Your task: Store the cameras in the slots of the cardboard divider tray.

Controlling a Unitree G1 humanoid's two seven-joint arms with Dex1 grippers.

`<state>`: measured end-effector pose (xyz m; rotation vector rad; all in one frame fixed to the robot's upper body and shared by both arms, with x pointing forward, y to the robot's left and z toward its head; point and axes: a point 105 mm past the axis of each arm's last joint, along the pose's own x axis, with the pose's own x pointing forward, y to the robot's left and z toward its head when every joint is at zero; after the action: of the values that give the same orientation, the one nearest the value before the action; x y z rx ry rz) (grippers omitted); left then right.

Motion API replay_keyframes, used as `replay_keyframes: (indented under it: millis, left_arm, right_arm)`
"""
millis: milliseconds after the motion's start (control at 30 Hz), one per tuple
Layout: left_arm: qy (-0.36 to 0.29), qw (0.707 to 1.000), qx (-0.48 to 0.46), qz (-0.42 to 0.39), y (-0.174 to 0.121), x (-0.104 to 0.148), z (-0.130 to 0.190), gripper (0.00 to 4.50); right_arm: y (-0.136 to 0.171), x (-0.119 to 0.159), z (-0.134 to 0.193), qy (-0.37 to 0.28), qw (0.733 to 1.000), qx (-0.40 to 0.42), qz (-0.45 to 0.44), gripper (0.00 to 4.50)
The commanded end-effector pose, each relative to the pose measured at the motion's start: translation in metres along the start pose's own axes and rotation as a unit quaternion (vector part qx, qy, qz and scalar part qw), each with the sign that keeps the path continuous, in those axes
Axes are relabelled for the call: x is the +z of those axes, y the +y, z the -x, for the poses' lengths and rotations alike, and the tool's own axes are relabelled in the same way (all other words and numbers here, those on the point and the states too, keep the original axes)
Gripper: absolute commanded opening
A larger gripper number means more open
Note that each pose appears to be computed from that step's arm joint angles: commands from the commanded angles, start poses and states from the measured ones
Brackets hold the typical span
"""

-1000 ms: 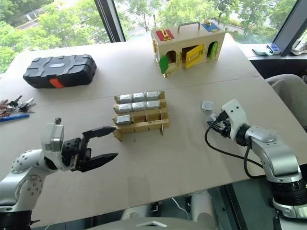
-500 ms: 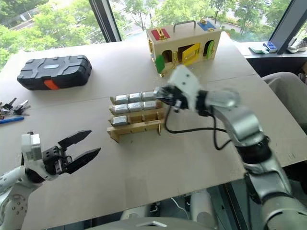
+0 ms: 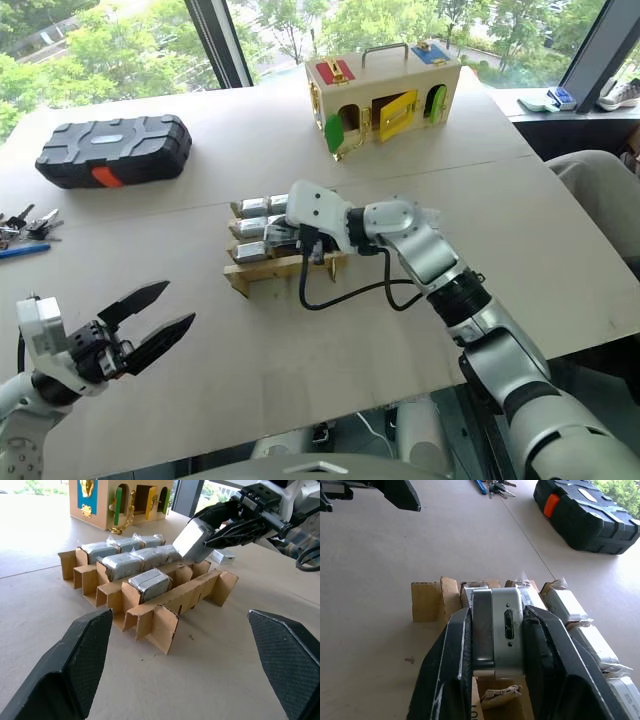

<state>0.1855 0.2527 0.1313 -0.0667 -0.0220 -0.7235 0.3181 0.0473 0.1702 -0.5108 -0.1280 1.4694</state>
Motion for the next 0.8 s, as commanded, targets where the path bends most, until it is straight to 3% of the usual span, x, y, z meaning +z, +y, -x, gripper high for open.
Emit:
replay_keyframes:
  millis: [33,500,567,733,800]
  left_arm:
    - [-0.022,0.999,0.008,-0.029,0.001,0.015,-0.001,4.50]
    - [-0.010,0.999,-0.011,-0.042,-0.003,0.016,-0.002,4.50]
    - [-0.006,0.998,-0.030,-0.047,-0.006,0.017,-0.004,4.50]
    - [0.004,0.996,-0.074,-0.057,-0.010,0.020,-0.006,4.50]
    - [0.009,0.994,-0.095,-0.059,-0.012,0.020,-0.009,4.50]
  right_arm:
    - [-0.007,0.008,-0.001,-0.010,0.999,-0.003,0.032,0.83]
    - [0.006,-0.022,-0.010,0.033,0.997,0.061,0.038,0.83]
    - [0.001,-0.019,-0.010,0.026,0.998,0.059,0.023,1.99]
    - [-0.021,0.012,0.014,-0.031,0.999,-0.009,0.017,3.90]
    - [-0.024,0.030,0.038,-0.060,0.997,-0.042,0.002,3.90]
